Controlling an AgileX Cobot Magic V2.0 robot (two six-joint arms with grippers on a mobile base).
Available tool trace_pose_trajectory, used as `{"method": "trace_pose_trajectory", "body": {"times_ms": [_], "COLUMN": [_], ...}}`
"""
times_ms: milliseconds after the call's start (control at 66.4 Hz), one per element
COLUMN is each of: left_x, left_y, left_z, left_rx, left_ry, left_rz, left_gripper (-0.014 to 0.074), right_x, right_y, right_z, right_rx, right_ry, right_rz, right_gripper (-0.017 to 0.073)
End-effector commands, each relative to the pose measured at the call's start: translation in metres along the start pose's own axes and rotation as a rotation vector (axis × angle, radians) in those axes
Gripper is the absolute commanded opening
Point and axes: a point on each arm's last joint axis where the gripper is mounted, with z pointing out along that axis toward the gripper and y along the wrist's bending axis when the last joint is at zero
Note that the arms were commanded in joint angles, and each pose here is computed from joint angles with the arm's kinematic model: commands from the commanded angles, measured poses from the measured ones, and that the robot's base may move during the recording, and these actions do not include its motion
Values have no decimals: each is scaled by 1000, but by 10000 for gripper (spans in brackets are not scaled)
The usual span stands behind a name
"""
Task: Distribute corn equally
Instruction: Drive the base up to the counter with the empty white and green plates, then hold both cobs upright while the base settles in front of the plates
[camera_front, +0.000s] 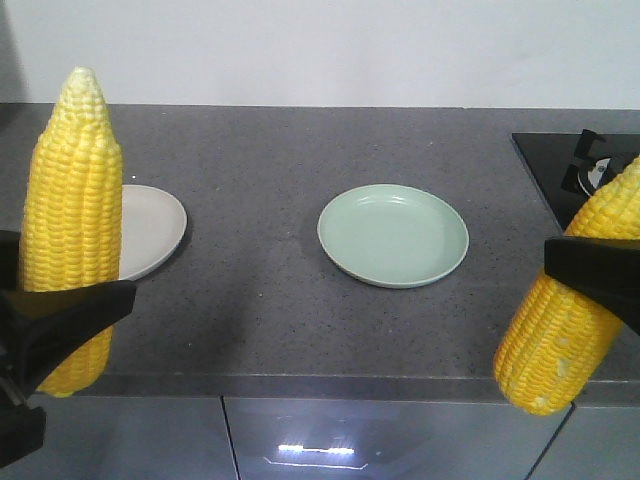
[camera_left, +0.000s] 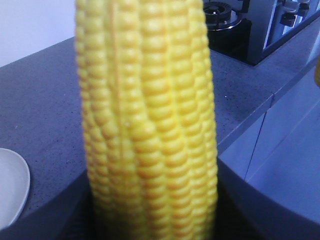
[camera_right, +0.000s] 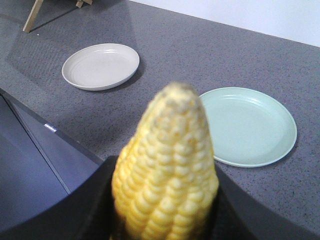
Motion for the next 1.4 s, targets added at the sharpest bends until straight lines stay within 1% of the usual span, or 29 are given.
{"method": "trace_pose_trajectory", "body": {"times_ms": [0,1385], "left_x": [-14,-14], "left_y": [1,1], "left_z": [-7,-7], "left_rx": [-9,-9], "left_ry": [-105,-105], "left_rz": [-7,-7], "left_gripper": [260,260], "right_x": [-12,-12], "right_y": [0,0], "right_z": [-6,-6], "right_rx": [16,16], "right_ry": [-88,-88], "right_rz": [4,4], "right_gripper": [196,196]}}
